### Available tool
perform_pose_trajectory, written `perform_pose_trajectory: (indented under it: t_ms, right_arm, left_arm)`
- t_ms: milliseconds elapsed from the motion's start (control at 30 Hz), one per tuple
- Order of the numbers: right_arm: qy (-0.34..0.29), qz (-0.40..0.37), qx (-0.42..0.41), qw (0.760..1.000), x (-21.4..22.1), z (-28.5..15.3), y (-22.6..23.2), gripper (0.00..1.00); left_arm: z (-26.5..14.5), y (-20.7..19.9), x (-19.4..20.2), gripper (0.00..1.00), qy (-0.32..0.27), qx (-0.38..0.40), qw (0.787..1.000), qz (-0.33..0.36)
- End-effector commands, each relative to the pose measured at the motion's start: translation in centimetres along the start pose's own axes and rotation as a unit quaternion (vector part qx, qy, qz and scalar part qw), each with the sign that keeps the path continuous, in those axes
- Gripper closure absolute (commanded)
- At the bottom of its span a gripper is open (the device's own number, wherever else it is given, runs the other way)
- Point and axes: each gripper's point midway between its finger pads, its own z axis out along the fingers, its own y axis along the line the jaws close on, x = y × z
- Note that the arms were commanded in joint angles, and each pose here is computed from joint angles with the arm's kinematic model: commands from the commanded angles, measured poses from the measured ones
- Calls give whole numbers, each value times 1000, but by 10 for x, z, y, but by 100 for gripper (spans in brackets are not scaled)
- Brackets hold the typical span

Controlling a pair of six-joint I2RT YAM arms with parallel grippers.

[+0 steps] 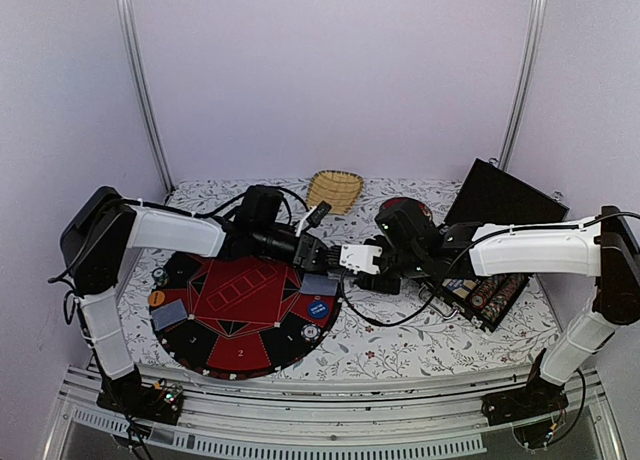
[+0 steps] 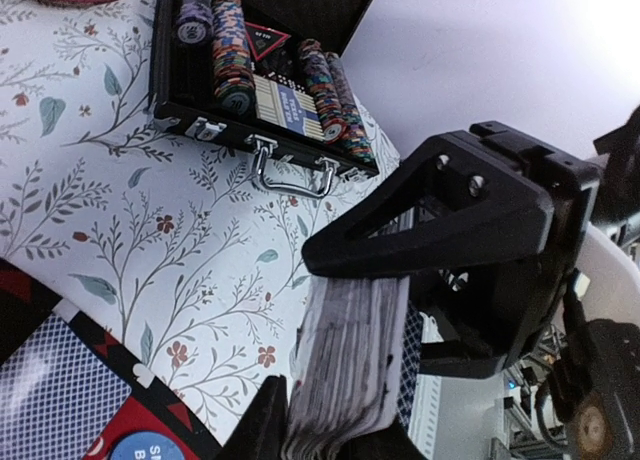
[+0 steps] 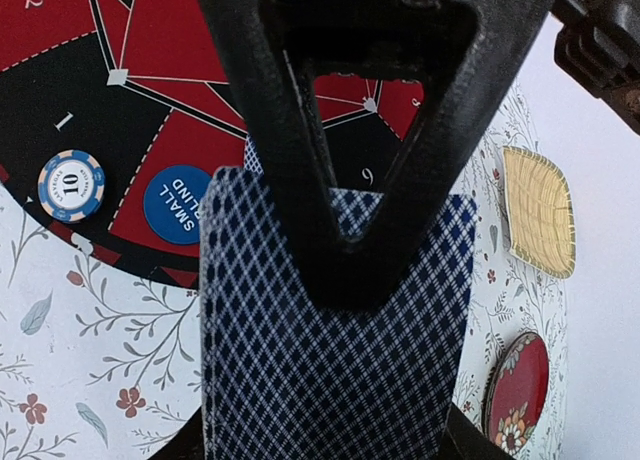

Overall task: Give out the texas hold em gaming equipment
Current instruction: Pass from the left arm to the right, then pick up the poker card from the face-down deck piles.

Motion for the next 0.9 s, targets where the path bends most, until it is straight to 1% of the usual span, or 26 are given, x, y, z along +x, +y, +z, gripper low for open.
perform_pose_trajectory:
  t_ms: [0, 233, 300, 400, 533, 600, 733, 867]
  right_arm:
    - [-9, 13, 23, 1000, -6, -8, -13, 49]
    - [-7, 12, 27, 1000, -4, -5, -12, 48]
    - [-7, 13, 27, 1000, -3, -5, -13, 48]
    - [-6, 12, 28, 1000, -3, -5, -13, 48]
    - [-7, 13, 29, 999, -3, -6, -13, 49]
    - [-8, 13, 28, 999, -3, -6, -13, 49]
    - [-9, 14, 26, 1000, -4, -4, -11, 49]
    - [-12, 16, 26, 999, -5, -4, -12, 50]
  left_arm:
    - [-11, 2, -5, 75, -2, -38, 999, 11]
    - [-21, 7, -6, 75, -9, -45, 999, 4]
    - [-22, 5, -7, 74, -9, -45, 999, 6]
    - [-22, 2, -6, 67, -8, -39, 999, 9]
    - [-25, 0, -8, 61, -10, -42, 999, 14]
    - [-26, -3, -10, 53, -11, -40, 999, 19]
    - [-28, -14, -13, 42, -14, -21, 999, 28]
    - [-30, -16, -16, 41, -18, -19, 999, 30]
